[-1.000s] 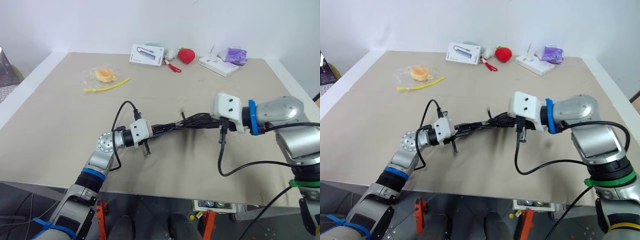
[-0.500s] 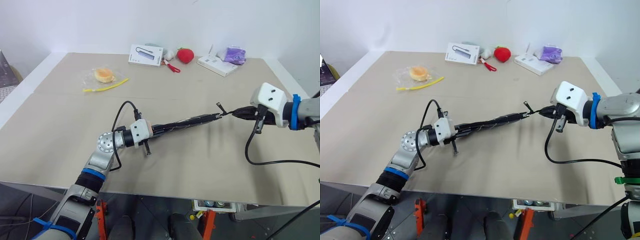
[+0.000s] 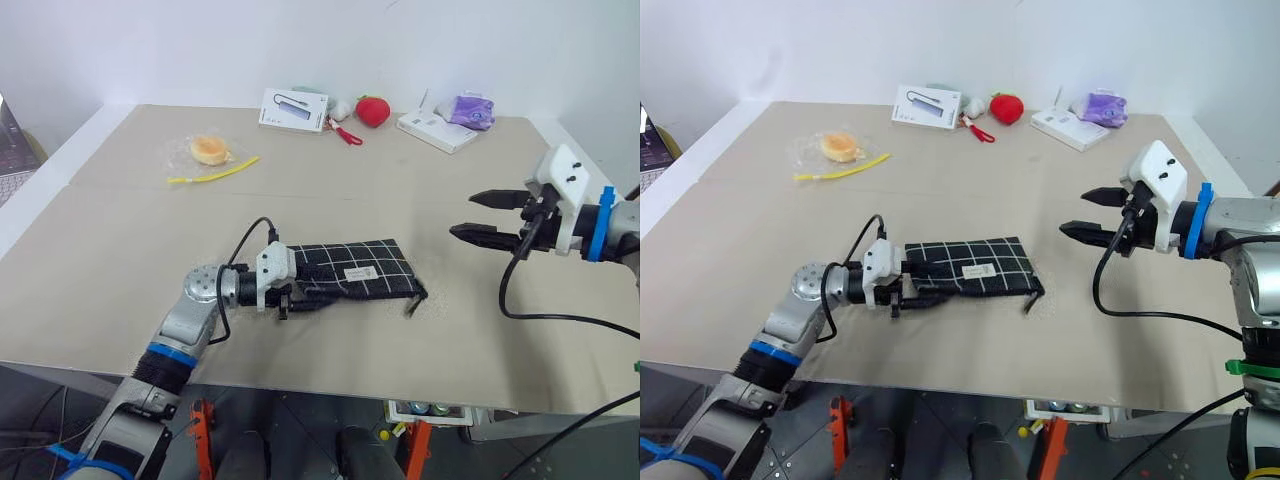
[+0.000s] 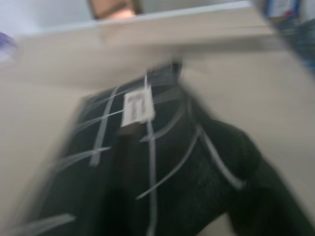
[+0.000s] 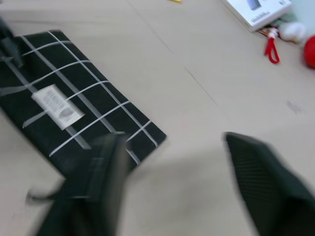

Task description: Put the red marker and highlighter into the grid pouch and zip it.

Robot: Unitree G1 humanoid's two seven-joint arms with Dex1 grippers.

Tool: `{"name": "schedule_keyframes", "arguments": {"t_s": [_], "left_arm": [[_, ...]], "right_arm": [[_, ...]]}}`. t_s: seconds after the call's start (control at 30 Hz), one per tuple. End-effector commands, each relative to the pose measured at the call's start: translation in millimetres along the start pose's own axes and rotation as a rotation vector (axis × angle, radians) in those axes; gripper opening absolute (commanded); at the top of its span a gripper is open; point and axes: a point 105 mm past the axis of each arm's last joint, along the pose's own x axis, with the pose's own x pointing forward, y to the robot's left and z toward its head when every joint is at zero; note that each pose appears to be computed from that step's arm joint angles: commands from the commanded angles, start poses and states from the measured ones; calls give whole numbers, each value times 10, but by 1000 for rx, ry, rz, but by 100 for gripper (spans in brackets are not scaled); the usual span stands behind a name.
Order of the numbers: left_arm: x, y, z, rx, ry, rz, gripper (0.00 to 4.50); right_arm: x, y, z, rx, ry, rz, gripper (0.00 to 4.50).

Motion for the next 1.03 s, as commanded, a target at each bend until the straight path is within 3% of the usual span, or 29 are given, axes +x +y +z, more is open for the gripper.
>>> {"name": "schedule_keyframes", "arguments": {"t_s": [0.03,0.17,0.27,0.4,0.57,0.77,1.03], "left_arm": [[-37,-87,204,-107,-62,-40,433],[-160,28,322,-177,-113,53,443],[-559,362,382,-260,-161,309,443],[-1161,575,240,-278,-63,616,443],[-1743,429,132,-284,70,765,443],[-1996,286,128,-271,163,802,443],[-1956,320,164,-243,204,768,443]], "right_arm": [[-77,-121,-130,50,4,-87,450],[-84,-94,-238,87,20,-98,450],[-107,-100,-407,118,62,-130,450],[-111,-82,-585,141,117,-140,450],[-147,-158,-775,193,150,-165,450],[-202,-308,-931,240,159,-220,450],[-288,-286,-957,265,135,-223,450]]}}
